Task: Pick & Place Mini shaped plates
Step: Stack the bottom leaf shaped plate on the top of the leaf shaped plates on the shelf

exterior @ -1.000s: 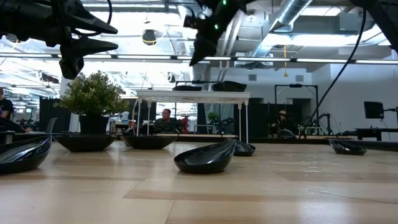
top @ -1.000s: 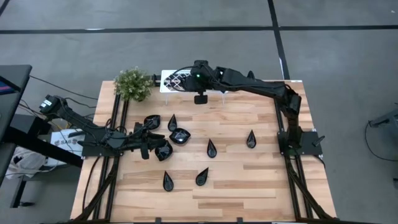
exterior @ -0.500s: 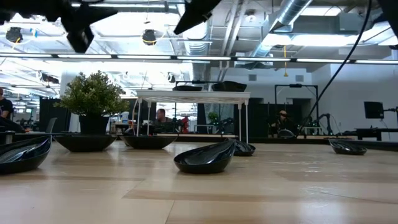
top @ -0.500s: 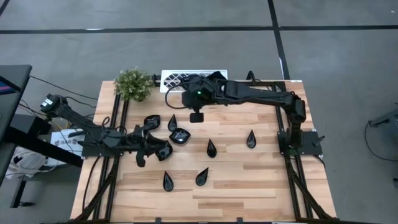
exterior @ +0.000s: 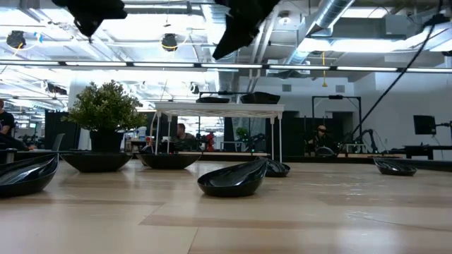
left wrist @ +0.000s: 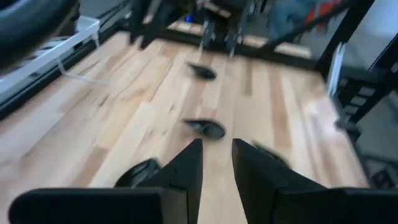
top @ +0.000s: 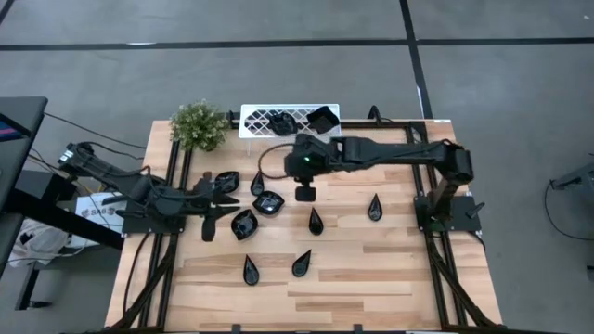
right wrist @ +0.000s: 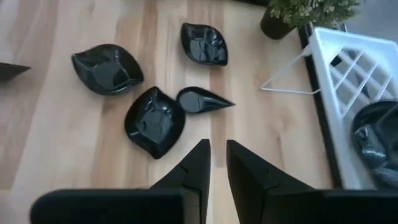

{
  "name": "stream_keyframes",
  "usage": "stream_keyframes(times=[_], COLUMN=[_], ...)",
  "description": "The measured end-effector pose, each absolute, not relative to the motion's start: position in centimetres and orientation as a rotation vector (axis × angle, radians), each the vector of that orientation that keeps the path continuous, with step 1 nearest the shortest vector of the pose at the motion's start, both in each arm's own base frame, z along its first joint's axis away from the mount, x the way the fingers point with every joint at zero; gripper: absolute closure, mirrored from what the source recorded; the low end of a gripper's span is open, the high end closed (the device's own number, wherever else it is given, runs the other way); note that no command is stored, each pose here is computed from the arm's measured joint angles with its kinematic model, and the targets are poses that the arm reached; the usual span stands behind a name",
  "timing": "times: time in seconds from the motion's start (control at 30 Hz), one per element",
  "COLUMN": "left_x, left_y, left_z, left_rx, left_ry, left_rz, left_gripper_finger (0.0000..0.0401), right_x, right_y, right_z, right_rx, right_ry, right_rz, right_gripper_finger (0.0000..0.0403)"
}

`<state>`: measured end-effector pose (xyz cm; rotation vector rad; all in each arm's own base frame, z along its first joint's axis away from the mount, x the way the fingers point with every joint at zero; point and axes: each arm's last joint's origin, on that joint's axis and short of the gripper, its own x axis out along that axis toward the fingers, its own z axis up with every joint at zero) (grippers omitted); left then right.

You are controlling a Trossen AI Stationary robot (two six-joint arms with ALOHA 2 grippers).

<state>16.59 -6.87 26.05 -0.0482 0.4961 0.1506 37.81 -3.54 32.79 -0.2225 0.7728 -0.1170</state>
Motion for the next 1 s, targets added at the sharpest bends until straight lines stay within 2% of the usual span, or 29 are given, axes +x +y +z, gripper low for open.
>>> stream_keyframes(times=[0.27,0.37,0.5,0.77,0.9,1.0], left_x=[16.7,16.9,17.6,18.3,18.4,18.1], left_y=[-7.1,-7.3,-7.6,-6.5,-5.8,-4.9], left_z=[28.4,28.2,27.4,27.5,26.2,24.5], left_rx=[0.075,0.132,0.148,-0.012,-0.105,-0.240], left_ry=[0.764,0.898,0.938,0.909,0.944,0.947], left_rz=[0.138,0.132,0.140,0.238,0.294,0.409], left_gripper_finger=[0.0314,0.0314,0.0314,0.0307,0.0287,0.0267], right_x=[31.4,29.2,27.6,27.8,27.8,27.8], right_y=[-3.1,-2.8,-2.7,-2.0,-1.6,-1.6], right_z=[30.7,29.9,28.4,26.9,27.2,27.5], right_rx=[-0.107,-0.073,-0.019,0.037,0.033,0.034], right_ry=[0.513,0.350,0.270,0.313,0.296,0.274], right_rz=[-0.190,-0.203,-0.214,-0.195,-0.181,-0.180], right_gripper_finger=[0.0356,0.0356,0.0356,0.0356,0.0356,0.0356])
